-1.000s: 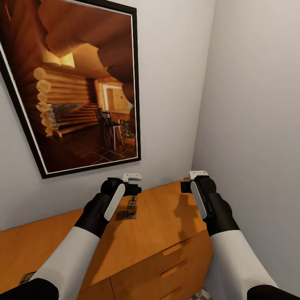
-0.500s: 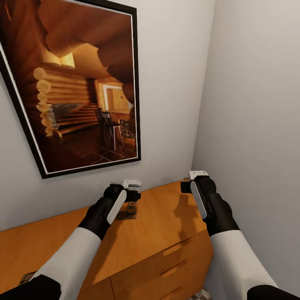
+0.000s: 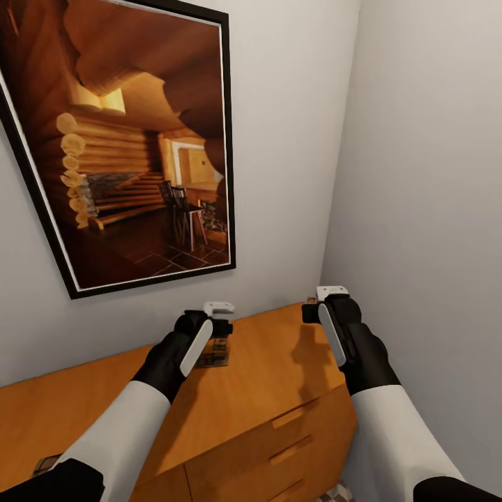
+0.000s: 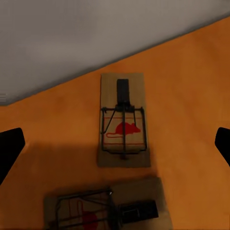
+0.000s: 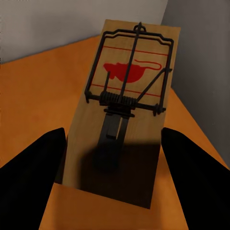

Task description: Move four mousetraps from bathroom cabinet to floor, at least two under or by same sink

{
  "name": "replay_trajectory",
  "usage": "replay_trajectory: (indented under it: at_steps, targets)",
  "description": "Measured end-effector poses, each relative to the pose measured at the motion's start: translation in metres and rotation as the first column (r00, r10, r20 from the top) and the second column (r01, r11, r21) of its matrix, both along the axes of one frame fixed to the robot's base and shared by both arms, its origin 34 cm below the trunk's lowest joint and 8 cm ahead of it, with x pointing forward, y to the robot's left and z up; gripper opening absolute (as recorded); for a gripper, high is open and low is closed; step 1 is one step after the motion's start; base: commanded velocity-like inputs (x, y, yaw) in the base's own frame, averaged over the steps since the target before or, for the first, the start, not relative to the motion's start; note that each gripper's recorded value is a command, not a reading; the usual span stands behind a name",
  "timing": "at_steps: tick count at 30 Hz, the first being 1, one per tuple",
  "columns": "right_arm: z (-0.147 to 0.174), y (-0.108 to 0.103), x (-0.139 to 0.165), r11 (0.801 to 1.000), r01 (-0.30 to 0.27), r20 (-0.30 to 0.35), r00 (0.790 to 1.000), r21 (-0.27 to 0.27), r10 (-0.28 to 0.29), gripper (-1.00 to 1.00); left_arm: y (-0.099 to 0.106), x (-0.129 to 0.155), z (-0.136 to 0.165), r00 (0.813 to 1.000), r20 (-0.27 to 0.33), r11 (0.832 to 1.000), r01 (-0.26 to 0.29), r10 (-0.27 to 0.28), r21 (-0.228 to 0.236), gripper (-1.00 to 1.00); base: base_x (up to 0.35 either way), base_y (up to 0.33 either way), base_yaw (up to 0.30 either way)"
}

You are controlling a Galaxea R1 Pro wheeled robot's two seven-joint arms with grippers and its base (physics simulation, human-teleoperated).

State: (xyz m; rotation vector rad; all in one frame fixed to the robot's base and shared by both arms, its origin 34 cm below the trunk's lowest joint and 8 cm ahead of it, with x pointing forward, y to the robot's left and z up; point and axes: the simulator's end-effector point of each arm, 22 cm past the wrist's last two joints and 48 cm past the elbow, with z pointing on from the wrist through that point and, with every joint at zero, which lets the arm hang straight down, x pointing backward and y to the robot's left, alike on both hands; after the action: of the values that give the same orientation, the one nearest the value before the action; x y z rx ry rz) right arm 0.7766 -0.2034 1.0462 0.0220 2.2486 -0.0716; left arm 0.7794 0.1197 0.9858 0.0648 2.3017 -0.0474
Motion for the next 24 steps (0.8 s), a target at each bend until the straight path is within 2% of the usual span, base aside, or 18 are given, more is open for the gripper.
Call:
replay_trajectory:
  at_steps: [3,8,24]
  targets:
    - [-0.001,0.000,0.000,1.000,0.000,-0.001,1.000,0.000,0.000,-1.00,0.008,0.002,0.006,0.999,0.014,0.999,-0.033,0.032,0.024,1.00,0.000,0.000,0.000]
    - [-0.001,0.001,0.000,1.000,-0.001,-0.002,1.000,-0.001,0.001,-1.00,0.013,0.004,0.019,0.998,0.043,0.998,-0.057,0.055,0.037,1.00,0.000,0.000,0.000]
    - [0.000,0.001,0.000,1.000,-0.001,-0.001,1.000,0.000,0.001,-1.00,0.013,0.004,0.020,0.997,0.044,0.998,-0.057,0.055,0.037,1.00,0.000,0.000,0.000]
